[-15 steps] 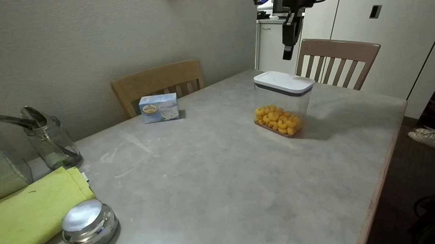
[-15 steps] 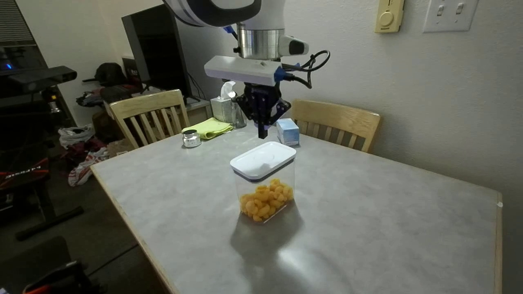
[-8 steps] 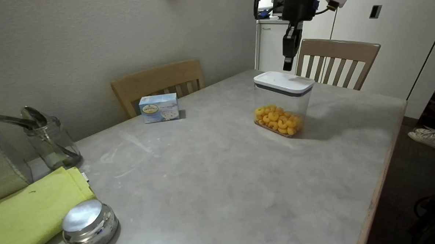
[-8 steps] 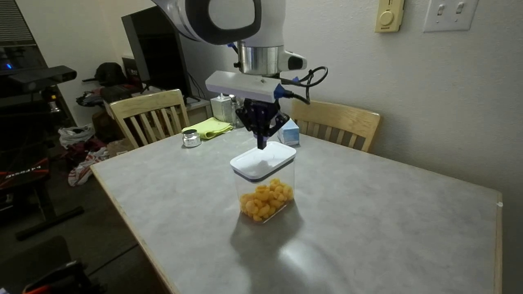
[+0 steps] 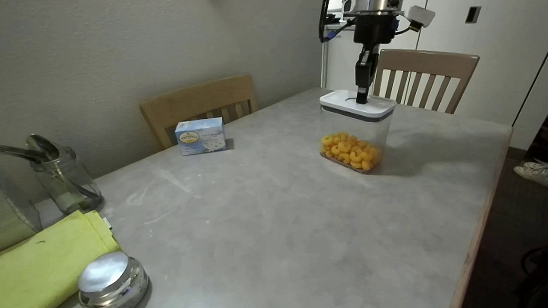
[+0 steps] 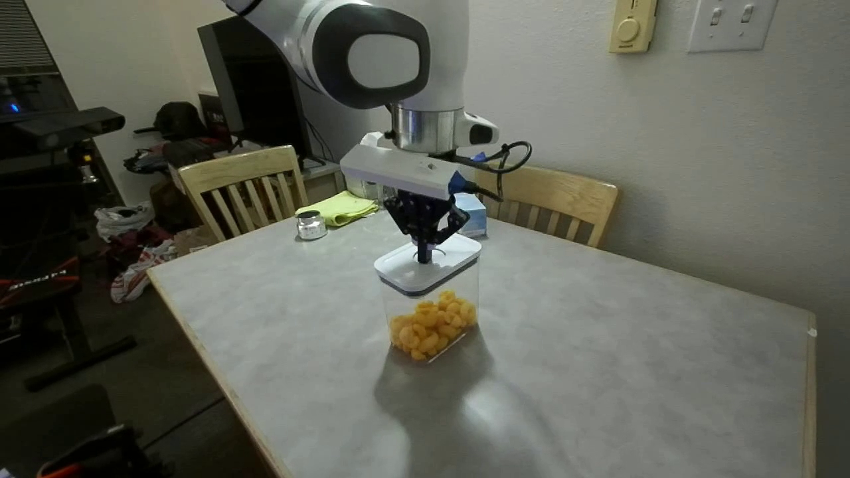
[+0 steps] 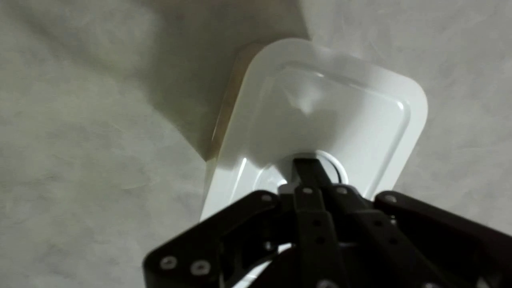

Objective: Remove the lid from the container and put it on the table

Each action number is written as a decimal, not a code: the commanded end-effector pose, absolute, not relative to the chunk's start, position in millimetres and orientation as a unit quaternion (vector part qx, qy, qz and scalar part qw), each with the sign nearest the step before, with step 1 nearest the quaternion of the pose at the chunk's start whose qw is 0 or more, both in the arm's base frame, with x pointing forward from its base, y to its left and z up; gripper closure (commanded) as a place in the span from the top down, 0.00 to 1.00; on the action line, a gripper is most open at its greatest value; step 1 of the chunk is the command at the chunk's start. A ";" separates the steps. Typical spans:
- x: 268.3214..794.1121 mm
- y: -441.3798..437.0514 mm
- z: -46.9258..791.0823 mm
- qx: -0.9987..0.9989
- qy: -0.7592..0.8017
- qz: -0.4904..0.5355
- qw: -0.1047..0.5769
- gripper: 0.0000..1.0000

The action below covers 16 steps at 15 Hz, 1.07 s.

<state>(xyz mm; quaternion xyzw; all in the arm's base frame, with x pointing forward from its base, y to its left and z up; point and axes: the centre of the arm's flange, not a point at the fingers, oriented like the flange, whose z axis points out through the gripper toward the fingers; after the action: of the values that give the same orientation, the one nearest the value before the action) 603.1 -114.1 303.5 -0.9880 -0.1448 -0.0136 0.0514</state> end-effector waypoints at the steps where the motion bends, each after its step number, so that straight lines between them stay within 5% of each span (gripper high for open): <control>1: 597.7 -121.3 267.7 -0.985 -0.147 -0.017 0.092 0.00; 4: 594.4 -124.2 267.5 -0.980 -0.147 -0.026 0.130 0.00; 12: 582.3 -151.6 368.5 -0.985 -0.168 -0.028 -0.021 0.00; 15: 583.7 -154.9 391.6 -0.982 -0.175 -0.045 -0.052 0.32; 16: 584.0 -154.1 396.0 -0.981 -0.176 -0.052 -0.055 0.34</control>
<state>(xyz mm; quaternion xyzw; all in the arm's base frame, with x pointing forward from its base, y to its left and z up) 591.0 -157.1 382.6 -0.9835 -0.1719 -0.0437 -0.0365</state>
